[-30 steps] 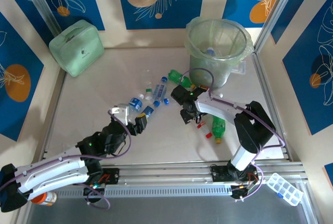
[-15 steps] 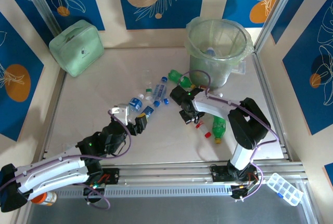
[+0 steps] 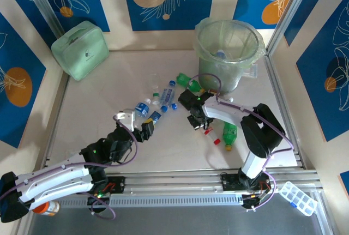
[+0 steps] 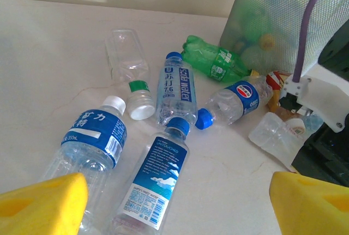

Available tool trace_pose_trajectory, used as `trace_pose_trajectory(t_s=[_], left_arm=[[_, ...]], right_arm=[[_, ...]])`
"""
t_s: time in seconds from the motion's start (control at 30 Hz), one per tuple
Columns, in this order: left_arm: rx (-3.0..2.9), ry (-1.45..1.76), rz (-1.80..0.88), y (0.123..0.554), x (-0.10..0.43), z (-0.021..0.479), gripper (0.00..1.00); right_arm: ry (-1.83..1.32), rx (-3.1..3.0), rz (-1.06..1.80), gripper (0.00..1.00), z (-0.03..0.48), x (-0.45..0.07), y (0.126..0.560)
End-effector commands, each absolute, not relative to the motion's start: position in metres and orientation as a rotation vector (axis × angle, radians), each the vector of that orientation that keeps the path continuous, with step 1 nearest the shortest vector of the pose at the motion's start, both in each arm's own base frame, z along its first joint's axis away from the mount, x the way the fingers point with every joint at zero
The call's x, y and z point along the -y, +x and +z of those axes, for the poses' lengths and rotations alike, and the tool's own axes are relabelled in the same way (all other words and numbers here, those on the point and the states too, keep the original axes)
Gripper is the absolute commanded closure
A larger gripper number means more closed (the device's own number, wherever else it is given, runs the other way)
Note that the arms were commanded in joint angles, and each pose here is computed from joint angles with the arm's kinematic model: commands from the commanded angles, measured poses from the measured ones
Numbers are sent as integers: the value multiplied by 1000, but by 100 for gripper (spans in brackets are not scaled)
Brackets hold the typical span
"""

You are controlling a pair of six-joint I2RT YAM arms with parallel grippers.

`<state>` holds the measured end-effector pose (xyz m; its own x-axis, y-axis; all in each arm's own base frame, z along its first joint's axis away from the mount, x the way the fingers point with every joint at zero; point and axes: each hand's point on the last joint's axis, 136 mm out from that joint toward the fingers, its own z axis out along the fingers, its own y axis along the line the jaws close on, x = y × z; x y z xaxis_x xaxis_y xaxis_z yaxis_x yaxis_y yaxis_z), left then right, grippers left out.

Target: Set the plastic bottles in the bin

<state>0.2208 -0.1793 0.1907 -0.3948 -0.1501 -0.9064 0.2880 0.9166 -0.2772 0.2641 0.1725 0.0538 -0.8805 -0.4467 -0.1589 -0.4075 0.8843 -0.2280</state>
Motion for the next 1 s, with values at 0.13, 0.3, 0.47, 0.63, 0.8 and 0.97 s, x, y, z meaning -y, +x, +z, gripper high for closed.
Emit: trace_pose_trajectory(t_s=[0.13,0.3,0.47,0.63,0.8,0.97], left_arm=[[-1889,86,-502,222,179,202,14],[-1871,194,-595,214,199,209,18],[-1846,257,-654,208,209,216,20],[-1832,276,-672,205,210,221,20],[-1836,287,-687,204,213,221,20],[-1849,288,-689,204,215,218,20]], right_arm=[[-619,-2631,-82,57,113,-195,268],[-606,-2467,20,59,150,-207,273],[-559,-2313,184,61,186,-219,274],[-519,-2170,364,61,241,-226,274],[-448,-1998,414,61,307,-217,286],[-308,-1858,411,61,379,-186,309]])
